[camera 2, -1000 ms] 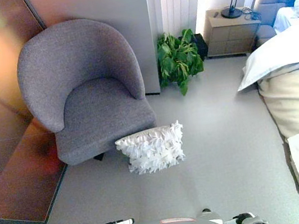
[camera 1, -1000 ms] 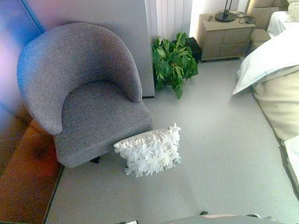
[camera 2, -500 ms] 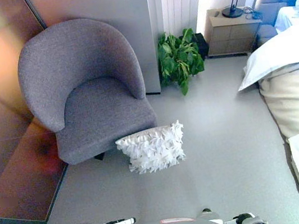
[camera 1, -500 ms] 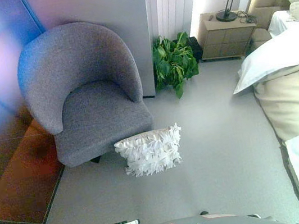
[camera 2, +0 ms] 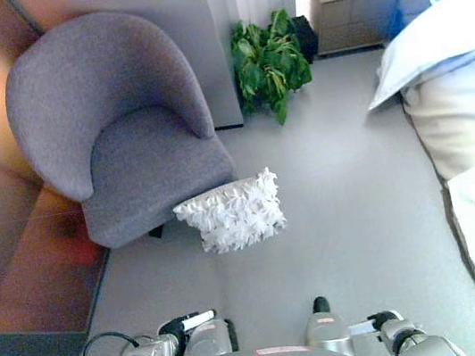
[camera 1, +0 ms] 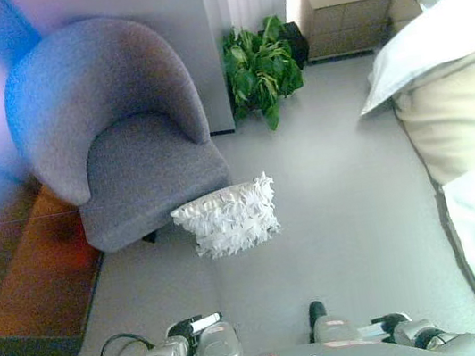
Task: Pick up the pillow and put it on the sofa.
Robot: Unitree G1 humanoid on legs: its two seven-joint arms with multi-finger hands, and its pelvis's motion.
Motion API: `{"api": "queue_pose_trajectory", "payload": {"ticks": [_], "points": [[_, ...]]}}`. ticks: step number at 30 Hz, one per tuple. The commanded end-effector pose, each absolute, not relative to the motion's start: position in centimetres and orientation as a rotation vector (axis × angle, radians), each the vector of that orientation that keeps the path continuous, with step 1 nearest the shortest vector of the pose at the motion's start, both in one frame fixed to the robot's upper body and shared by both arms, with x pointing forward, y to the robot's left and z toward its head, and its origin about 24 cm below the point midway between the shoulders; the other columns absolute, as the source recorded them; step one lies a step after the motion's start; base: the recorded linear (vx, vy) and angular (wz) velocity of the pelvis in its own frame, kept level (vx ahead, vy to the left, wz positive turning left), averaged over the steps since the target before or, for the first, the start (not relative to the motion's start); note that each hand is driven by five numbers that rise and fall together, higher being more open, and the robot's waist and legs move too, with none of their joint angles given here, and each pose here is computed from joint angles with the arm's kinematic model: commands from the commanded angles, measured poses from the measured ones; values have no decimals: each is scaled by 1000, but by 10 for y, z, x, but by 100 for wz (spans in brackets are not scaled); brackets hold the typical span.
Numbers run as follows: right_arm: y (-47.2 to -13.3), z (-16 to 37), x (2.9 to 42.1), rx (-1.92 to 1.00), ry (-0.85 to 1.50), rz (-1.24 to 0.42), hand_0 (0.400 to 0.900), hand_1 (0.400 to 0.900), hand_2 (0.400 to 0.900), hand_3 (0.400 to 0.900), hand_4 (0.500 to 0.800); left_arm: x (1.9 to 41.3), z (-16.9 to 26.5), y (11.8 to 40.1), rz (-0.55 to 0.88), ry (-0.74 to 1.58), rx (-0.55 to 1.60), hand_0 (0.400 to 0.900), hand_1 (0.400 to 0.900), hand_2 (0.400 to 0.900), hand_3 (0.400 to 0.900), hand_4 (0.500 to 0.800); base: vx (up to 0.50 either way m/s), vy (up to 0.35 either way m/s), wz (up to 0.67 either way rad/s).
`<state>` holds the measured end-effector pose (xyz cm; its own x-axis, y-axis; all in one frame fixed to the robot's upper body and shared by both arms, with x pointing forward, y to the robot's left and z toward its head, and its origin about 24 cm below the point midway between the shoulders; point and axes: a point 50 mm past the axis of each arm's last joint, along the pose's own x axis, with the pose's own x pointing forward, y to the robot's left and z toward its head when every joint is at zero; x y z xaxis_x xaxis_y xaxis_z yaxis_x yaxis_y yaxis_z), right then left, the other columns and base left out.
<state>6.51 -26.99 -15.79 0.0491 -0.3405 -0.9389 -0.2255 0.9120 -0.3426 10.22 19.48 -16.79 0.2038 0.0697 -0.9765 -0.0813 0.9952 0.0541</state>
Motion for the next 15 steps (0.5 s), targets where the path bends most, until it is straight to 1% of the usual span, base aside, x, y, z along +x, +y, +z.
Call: {"api": "queue_pose_trajectory", "payload": {"ticks": [1, 5, 8, 10, 13, 15], "points": [[-263, -162, 54, -440, 1564, -60, 900, 900, 900, 900, 800, 29, -175, 214, 130, 1592, 15, 900, 900, 900, 900, 800, 515, 130, -36], [-259, -164, 49, -464, 1563, 6, 900, 900, 900, 900, 800, 20, -176, 212, 154, 1613, -19, 900, 900, 900, 900, 800, 533, 177, -39], [-254, -165, 48, -486, 1555, 29, 900, 900, 900, 900, 800, 16, -177, 211, 182, 1622, -42, 900, 900, 900, 900, 800, 526, 259, -39], [-252, -166, 49, -486, 1553, 25, 900, 900, 900, 900, 800, 18, -176, 212, 192, 1621, -49, 900, 900, 900, 900, 800, 348, 220, -14], [-248, -166, 55, -465, 1543, 3, 900, 900, 900, 900, 800, 20, -175, 219, 210, 1619, -39, 900, 900, 900, 900, 800, 607, 382, -19], [-244, -167, 60, -470, 1527, 13, 900, 900, 900, 900, 800, 29, -173, 228, 216, 1588, -29, 900, 900, 900, 900, 800, 481, 332, 6]]}}
